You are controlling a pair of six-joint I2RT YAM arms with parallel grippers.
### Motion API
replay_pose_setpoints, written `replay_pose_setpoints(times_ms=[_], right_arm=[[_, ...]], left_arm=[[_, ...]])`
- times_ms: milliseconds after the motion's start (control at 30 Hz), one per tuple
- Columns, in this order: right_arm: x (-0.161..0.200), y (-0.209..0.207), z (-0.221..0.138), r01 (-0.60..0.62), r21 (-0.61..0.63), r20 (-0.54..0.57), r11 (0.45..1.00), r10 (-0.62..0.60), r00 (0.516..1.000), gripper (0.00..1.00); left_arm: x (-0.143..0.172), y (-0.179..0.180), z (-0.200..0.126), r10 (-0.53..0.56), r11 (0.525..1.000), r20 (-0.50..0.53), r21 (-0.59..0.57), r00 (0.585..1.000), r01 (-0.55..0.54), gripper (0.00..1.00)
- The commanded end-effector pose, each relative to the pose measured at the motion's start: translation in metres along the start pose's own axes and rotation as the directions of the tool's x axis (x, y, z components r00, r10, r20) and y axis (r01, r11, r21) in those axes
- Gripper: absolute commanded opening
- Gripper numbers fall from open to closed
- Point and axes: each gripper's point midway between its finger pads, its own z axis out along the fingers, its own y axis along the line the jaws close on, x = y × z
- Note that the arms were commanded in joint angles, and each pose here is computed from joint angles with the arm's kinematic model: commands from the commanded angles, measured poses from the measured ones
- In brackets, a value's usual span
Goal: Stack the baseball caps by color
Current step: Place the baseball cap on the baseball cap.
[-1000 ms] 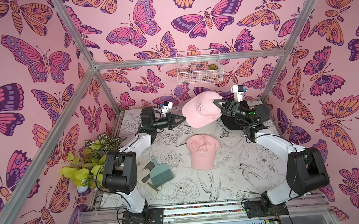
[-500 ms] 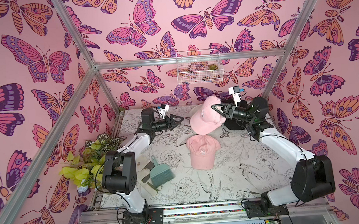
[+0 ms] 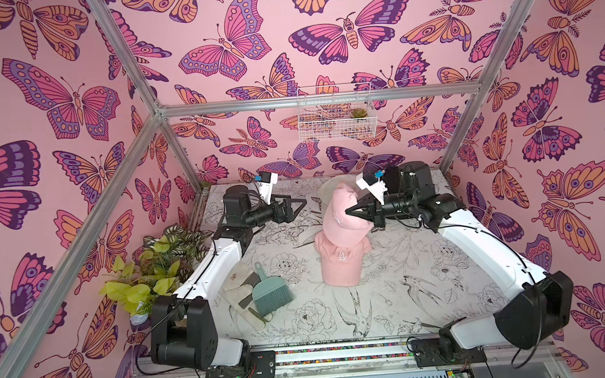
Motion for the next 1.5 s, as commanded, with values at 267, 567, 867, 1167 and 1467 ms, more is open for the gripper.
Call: replay_pose_setpoints(times_ms=[267,567,867,1167,1467], right_arm=[[0.063,0.106,-0.008,0.327,-0.372,-0.19,0.869,-0.416,0.89,0.0],[0.082,0.106,-0.01,0.336,-0.391,-0.271,0.857,-0.456,0.848,0.0],[0.085,0.111,-0.008,0.321,-0.428,-0.258,0.845,-0.454,0.853,0.0],[0.088,0.104,-0.003,0.306,-0.421,-0.274,0.854,-0.441,0.855,0.0],[0.098,0.092,-0.002,0.239,-0.363,-0.303,0.9,-0.357,0.884,0.02]], left_arm=[[0.067,-0.12,-0.031,0.385,0.819,-0.149,0.511,0.911,-0.263,1.0],[0.113,-0.139,-0.025,0.481,0.785,-0.263,0.554,0.836,-0.277,1.0],[0.132,-0.13,0.004,0.556,0.771,-0.342,0.554,0.758,-0.315,1.0],[0.139,-0.13,0.017,0.559,0.755,-0.349,0.589,0.752,-0.287,0.67],[0.117,-0.138,-0.006,0.531,0.73,-0.235,0.615,0.814,-0.298,0.0]])
